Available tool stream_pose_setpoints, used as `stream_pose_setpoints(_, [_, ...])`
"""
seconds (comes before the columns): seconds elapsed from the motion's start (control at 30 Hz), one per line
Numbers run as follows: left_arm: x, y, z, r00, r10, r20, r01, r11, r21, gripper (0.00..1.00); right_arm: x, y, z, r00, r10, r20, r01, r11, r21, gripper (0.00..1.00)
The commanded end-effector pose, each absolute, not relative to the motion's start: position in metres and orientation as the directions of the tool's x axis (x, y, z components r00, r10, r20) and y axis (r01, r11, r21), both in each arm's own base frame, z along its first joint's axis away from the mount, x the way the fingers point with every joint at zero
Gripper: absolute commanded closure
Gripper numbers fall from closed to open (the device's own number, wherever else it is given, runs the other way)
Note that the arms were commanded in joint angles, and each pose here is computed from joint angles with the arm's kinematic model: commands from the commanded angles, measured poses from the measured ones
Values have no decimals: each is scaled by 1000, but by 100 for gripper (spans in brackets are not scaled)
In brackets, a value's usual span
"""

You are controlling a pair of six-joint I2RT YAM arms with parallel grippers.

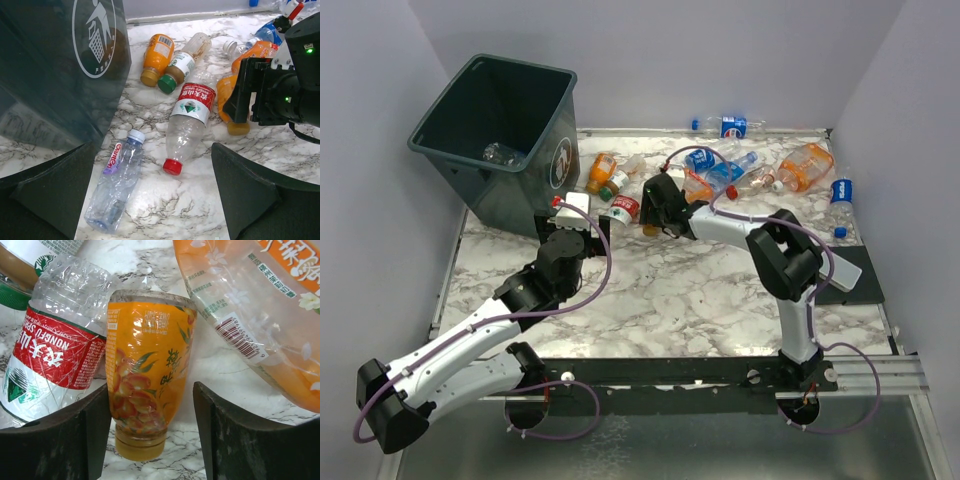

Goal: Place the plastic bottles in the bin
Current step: Move the plastic bottle to the center of the board.

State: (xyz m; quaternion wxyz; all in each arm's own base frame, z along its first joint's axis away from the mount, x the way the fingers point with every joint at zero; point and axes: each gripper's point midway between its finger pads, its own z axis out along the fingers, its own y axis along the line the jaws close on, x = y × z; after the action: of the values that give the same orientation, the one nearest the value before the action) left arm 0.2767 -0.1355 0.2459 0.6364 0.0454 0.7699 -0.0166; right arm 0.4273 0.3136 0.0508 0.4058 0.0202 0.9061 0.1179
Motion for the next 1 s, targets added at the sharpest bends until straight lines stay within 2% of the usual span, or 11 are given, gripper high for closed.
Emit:
stream_pose_setpoints(0.0, [278, -140, 245, -183, 31, -983, 101, 995, 12, 1, 430, 306, 37, -682, 78, -728, -56, 986, 158, 36])
stream_pose_setpoints(0.17, [278, -140, 244, -184, 33, -982, 102, 995, 14, 1, 427, 306, 36, -684, 56, -727, -78, 986, 150, 50])
stream_pose_setpoints(0.33, [278, -140, 244, -184, 33, -982, 102, 995, 14, 1, 412, 297, 65, -657, 56, -752, -111, 979, 170, 61])
stream_pose_setpoints(0.47, [277, -140, 243, -182, 30, -983, 103, 995, 11, 1, 369, 283, 94, -627, 23, -778, -197, 962, 187, 63])
stream_pose_setpoints(0.6, [278, -145, 241, -188, 28, -982, 123, 992, 5, 1, 297, 283, 97, -642, -89, -762, -387, 895, 221, 62])
stream_pose_setpoints(0.73, [276, -164, 233, -215, 41, -976, 213, 977, -6, 1, 230, 282, 93, -651, -231, -723, -541, 810, 228, 61])
stream_pose_setpoints(0.83, [270, -195, 225, -245, 45, -968, 360, 932, -47, 1, 203, 271, 85, -693, -294, -659, -558, 797, 231, 60])
stream_pose_setpoints(0.97, [262, -233, 212, -325, 26, -946, 482, 864, -142, 1, 192, 249, 66, -751, -302, -587, -492, 849, 192, 59])
